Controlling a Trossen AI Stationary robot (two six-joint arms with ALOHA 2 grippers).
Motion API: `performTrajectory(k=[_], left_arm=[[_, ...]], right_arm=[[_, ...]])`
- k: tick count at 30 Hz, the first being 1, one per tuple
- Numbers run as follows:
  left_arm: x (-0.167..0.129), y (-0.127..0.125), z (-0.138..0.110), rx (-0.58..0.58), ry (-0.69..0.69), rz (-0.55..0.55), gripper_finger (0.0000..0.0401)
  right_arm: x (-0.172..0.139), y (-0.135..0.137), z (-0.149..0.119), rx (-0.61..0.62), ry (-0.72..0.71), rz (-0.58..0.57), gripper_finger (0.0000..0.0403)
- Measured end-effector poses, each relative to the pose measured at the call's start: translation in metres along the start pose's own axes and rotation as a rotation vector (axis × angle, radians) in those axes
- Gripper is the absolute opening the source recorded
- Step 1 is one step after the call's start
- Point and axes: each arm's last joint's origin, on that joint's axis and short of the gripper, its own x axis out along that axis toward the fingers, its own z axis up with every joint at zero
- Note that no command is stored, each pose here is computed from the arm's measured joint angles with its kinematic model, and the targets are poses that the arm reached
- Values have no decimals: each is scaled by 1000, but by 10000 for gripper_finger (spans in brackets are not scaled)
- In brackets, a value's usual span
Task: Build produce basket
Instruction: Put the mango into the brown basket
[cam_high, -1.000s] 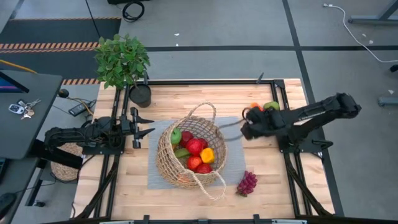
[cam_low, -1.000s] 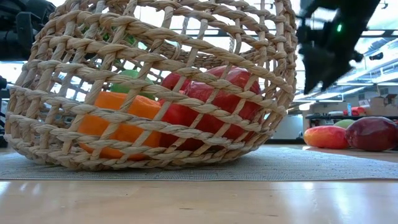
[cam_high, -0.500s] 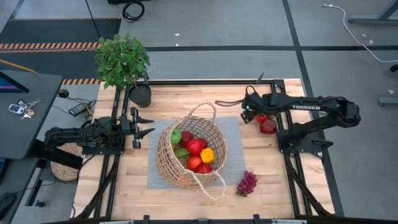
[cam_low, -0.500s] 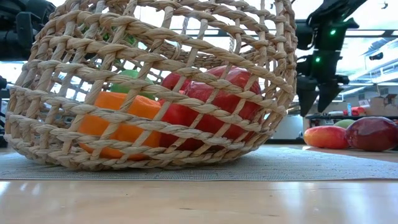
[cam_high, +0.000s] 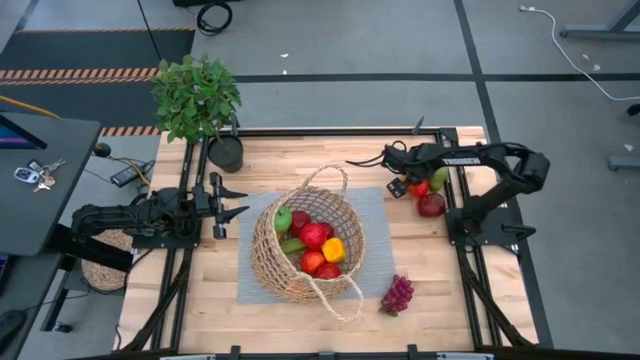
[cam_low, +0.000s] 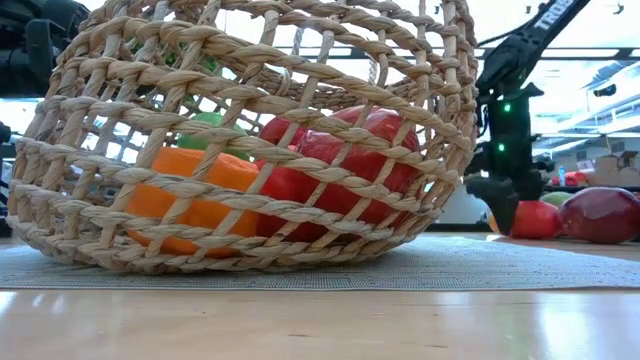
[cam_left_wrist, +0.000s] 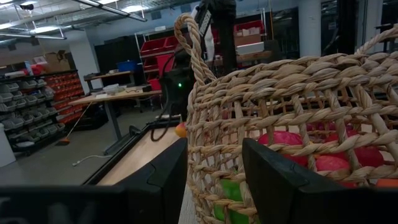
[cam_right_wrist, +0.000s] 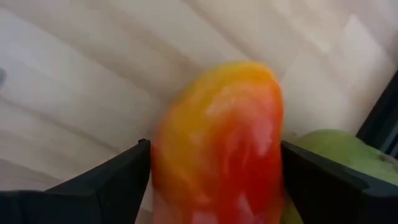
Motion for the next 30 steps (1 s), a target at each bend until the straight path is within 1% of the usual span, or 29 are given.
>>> performTrajectory(k=[2,6,9,11,13,16,19,22,26,28,30], left_arm=[[0,0,0,0,0,0,160],[0,0,0,0,0,0,160],[0,0,0,0,0,0,160],[0,0,0,0,0,0,160],[0,0,0,0,0,0,160],[0,0,0,0,0,0,160],[0,0,0,0,0,0,160],[0,0,0,0,0,0,160],[0,0,0,0,0,0,160],[0,0,0,0,0,0,160],[0,0,0,0,0,0,160]], right_arm=[[4,1,1,-14,6,-16,328],[7,3,2,-37,2,-37,285],[5,2,2,-31,-6,-30,277],[-1,2,1,-17,-22,-2,277],[-11,3,-1,-18,-51,52,277],[-34,3,-7,-6,-131,136,277],[-69,5,-12,26,-292,246,280],[-113,9,-20,50,-509,424,284],[-172,9,-39,90,-861,672,284],[-198,9,-49,81,-1038,782,284],[-219,13,-60,45,-1188,871,284]])
